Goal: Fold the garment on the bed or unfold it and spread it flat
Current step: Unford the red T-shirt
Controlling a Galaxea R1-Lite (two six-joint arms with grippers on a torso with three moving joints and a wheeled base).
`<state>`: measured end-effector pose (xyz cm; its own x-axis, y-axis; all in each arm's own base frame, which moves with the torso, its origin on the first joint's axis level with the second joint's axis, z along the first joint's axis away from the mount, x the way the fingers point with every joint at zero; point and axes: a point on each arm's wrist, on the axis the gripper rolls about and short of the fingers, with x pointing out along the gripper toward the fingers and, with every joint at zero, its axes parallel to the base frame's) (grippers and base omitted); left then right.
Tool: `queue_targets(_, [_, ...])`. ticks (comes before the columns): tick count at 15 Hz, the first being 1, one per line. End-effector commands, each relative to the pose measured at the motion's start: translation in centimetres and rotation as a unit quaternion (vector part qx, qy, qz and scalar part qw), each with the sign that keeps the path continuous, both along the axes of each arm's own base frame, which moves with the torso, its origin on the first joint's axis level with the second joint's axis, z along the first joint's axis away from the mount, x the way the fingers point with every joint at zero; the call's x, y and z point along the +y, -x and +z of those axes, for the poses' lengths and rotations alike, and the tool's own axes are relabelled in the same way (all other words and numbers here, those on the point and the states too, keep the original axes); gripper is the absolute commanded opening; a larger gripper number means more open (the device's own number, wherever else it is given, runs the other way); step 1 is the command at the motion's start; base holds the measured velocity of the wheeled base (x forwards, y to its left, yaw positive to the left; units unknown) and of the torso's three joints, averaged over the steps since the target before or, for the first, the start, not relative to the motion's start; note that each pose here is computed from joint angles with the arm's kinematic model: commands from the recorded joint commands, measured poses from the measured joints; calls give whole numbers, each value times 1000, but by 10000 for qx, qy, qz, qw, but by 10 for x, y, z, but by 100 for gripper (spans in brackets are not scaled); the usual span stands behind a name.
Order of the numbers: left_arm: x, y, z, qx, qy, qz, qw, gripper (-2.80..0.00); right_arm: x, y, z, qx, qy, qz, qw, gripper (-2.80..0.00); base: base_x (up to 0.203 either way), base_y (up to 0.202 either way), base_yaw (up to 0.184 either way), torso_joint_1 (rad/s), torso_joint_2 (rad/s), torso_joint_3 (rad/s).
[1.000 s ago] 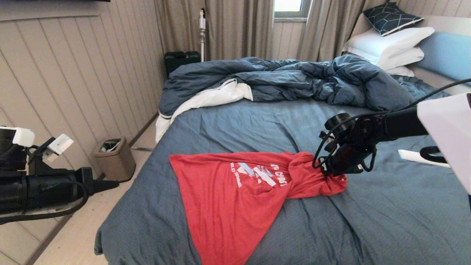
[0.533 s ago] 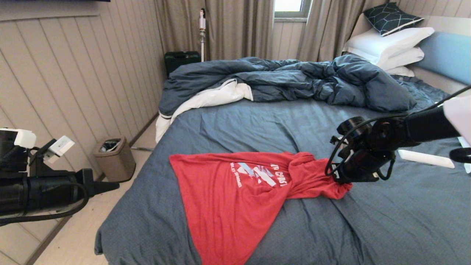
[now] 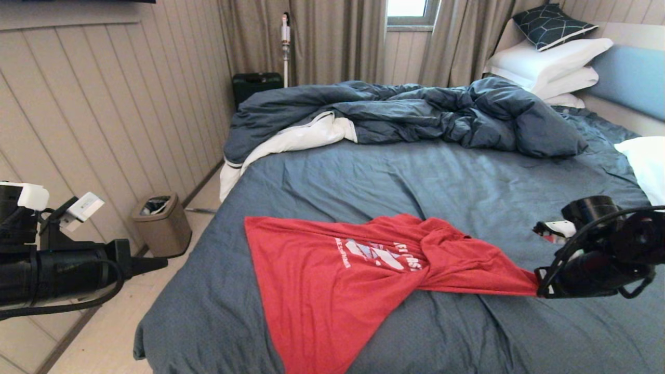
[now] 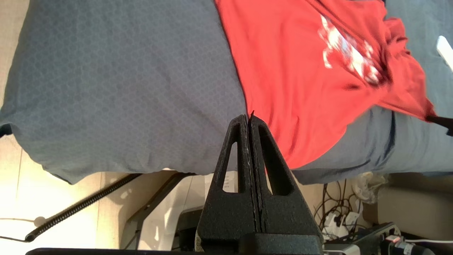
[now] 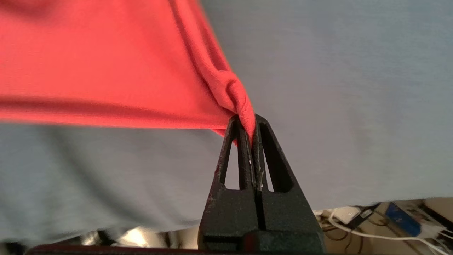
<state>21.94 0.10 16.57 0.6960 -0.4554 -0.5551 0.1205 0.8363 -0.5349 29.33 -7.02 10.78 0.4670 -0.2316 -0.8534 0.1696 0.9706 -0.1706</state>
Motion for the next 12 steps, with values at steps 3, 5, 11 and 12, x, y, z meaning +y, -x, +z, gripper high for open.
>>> queue_targets(3, [0,0,0,12,18,-4,10000,-280,-34,9,-3,46,163,-307,9994,-280,0,0,0,0,0,0])
queue_targets(5, [0,-1,0,13,18,-6,10000,-280,-48,13,-11,143,197,-430,9988,-280,0,0,0,0,0,0])
queue_targets(11, [0,-1,-1,27,19,-12,10000,-280,-50,29,-20,311,226,-394,9985,0,0,0,0,0,0,0])
queue_targets(12, [0,-1,-1,27,19,-12,10000,-280,-52,30,-18,216,263,-420,9985,0,0,0,0,0,0,0])
